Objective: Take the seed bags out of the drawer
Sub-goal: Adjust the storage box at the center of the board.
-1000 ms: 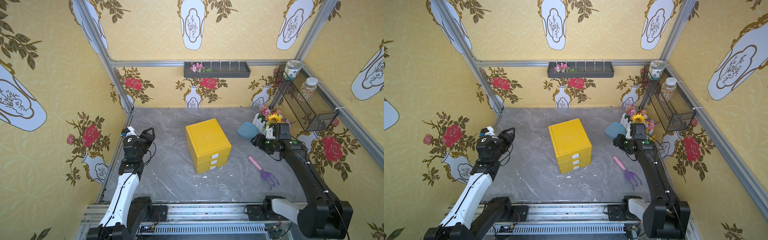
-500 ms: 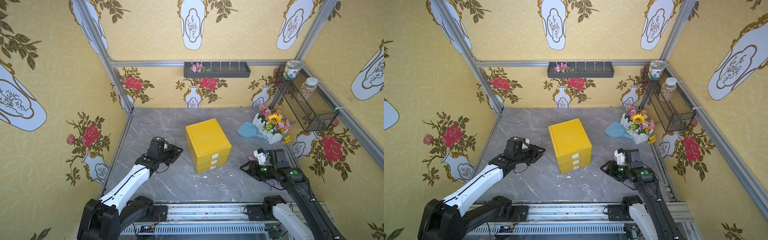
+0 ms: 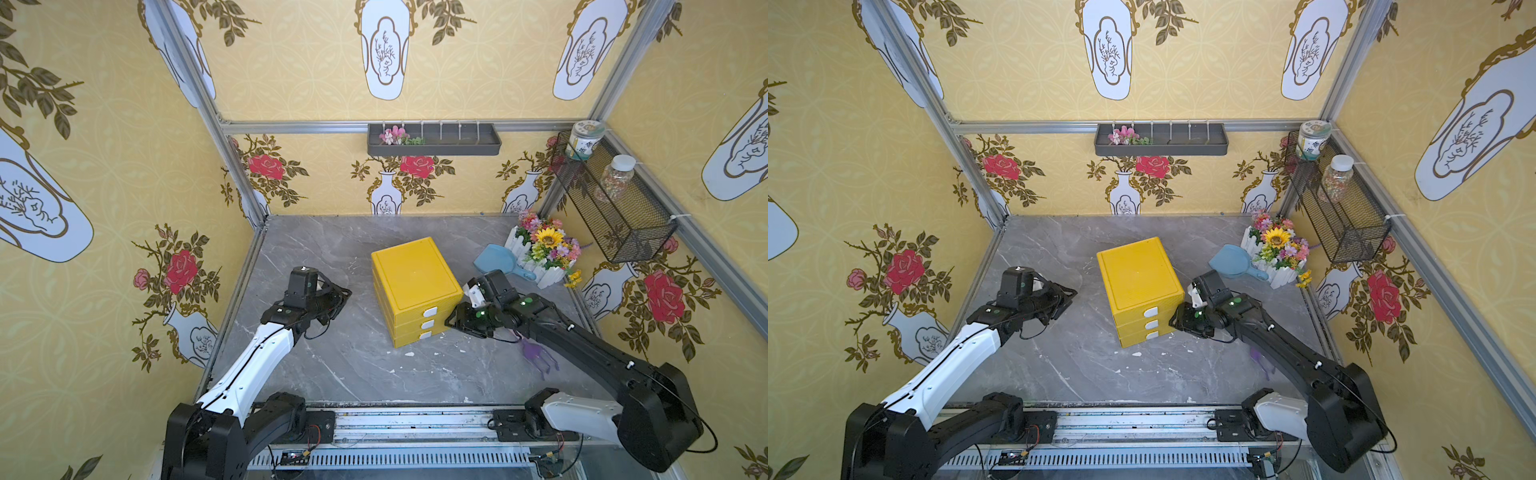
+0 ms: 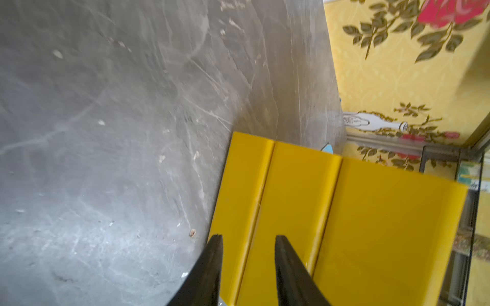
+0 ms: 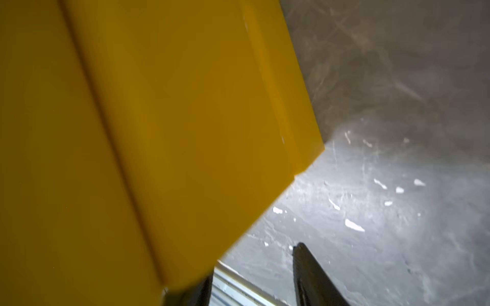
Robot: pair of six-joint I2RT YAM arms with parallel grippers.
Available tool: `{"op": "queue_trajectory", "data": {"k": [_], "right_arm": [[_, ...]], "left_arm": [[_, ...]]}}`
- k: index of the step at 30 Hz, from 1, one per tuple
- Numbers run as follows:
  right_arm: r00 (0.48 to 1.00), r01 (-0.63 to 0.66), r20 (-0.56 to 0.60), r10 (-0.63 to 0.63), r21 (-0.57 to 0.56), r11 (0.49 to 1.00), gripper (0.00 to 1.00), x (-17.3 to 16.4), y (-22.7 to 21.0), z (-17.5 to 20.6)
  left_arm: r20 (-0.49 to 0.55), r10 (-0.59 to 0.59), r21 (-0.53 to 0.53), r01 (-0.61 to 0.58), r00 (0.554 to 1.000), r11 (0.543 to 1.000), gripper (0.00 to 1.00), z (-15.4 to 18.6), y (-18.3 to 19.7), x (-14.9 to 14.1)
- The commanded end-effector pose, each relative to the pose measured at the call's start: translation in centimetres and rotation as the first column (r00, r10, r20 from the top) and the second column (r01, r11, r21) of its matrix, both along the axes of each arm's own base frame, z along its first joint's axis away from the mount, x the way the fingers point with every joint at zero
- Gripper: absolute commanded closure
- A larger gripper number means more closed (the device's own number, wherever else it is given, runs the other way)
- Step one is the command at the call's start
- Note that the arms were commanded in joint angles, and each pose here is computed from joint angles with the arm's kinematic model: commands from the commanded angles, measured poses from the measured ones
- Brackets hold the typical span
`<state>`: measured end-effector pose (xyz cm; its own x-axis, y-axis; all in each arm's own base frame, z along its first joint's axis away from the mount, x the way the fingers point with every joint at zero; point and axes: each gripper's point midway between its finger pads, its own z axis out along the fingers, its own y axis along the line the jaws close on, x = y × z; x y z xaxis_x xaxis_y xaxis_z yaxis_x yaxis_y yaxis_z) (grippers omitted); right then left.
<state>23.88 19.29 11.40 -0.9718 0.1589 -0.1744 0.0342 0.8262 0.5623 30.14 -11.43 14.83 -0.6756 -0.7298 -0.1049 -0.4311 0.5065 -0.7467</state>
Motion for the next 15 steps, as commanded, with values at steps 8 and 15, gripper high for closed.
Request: {"op": "queue_trajectory", "data": {"k": [8, 15], "right_arm": [[0.998, 0.042, 0.053, -0.040, -0.045, 0.998, 0.47, 8.6, 3.2, 0.1], [0.997, 0.027, 0.070, -0.021, -0.094, 0.995, 0.45, 14.6, 5.2, -0.1]], "left_arm": [[0.101, 0.011, -0.062, -0.005, 0.995, 0.998, 0.59, 2.5, 3.7, 6.2], [0.174, -0.012, -0.128, 0.034, 0.985, 0.991, 0.59, 2.6, 3.0, 9.4]]}}
